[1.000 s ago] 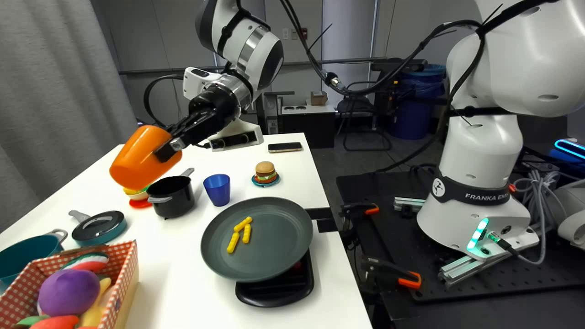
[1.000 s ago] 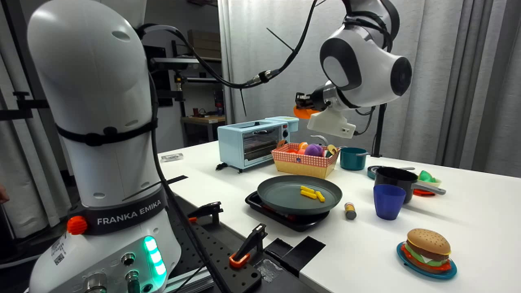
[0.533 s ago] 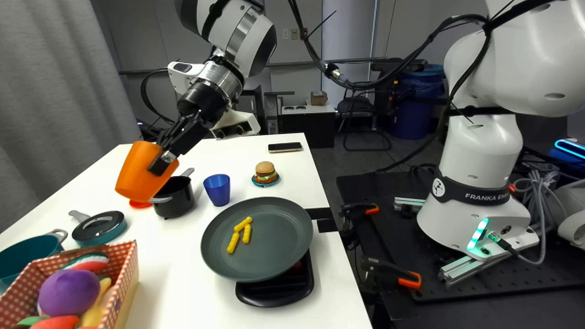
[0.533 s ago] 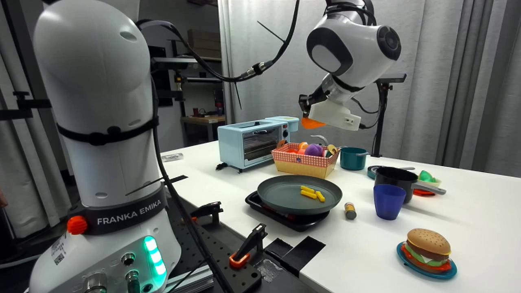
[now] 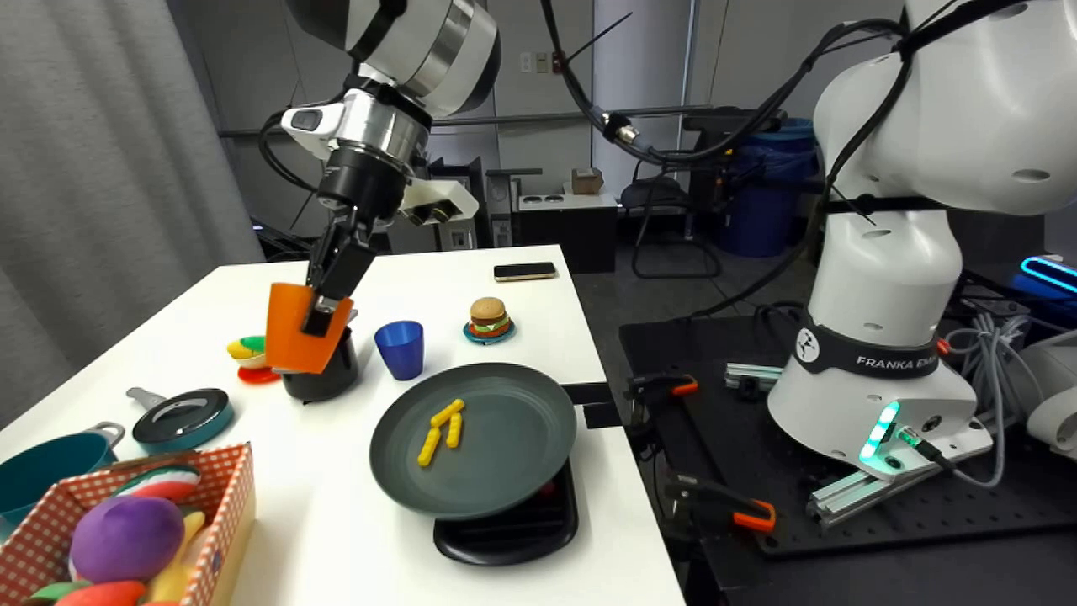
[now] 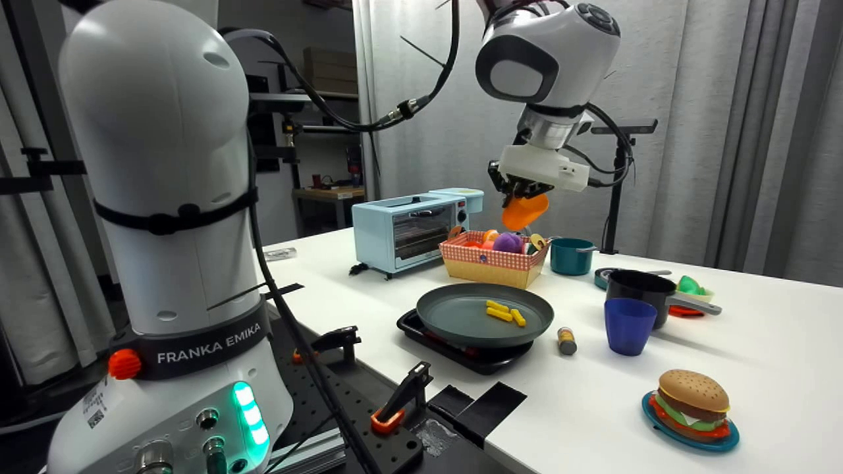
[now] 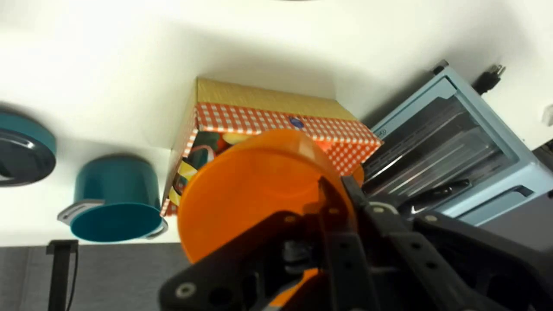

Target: Pour the contents in the orange cup onto the grey plate.

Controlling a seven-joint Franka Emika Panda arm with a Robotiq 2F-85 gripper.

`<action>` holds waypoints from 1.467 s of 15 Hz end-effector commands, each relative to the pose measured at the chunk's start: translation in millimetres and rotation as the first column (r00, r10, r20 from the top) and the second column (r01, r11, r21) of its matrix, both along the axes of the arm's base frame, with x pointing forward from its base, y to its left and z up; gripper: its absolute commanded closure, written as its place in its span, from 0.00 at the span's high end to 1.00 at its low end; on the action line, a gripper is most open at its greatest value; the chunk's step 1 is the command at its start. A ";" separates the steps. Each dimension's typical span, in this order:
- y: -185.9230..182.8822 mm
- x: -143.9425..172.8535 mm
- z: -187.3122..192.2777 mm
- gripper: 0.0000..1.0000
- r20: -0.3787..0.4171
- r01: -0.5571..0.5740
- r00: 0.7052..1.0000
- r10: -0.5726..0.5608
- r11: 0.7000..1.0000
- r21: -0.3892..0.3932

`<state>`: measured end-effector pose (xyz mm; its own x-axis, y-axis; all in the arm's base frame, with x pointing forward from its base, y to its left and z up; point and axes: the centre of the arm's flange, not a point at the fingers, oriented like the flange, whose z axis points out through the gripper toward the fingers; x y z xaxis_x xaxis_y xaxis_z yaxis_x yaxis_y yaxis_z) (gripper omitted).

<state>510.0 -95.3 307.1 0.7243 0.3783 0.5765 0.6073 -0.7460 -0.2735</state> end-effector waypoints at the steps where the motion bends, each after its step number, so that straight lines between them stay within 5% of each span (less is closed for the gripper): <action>1: 15.3 3.2 10.1 0.01 -0.117 0.032 0.992 -0.045 0.993 -0.112; 8: 46.5 23.7 5.8 0.01 -0.285 0.010 0.954 -0.089 0.964 -0.266; 15: 77.0 48.6 -5.9 0.01 -0.280 0.094 0.928 -0.248 0.879 -0.467; 22: 98.8 78.6 -31.0 0.01 -0.254 0.180 0.898 -0.359 0.827 -0.532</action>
<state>566.2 -5.1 282.9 0.9372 0.3402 0.0765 0.3426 -0.9392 -0.0207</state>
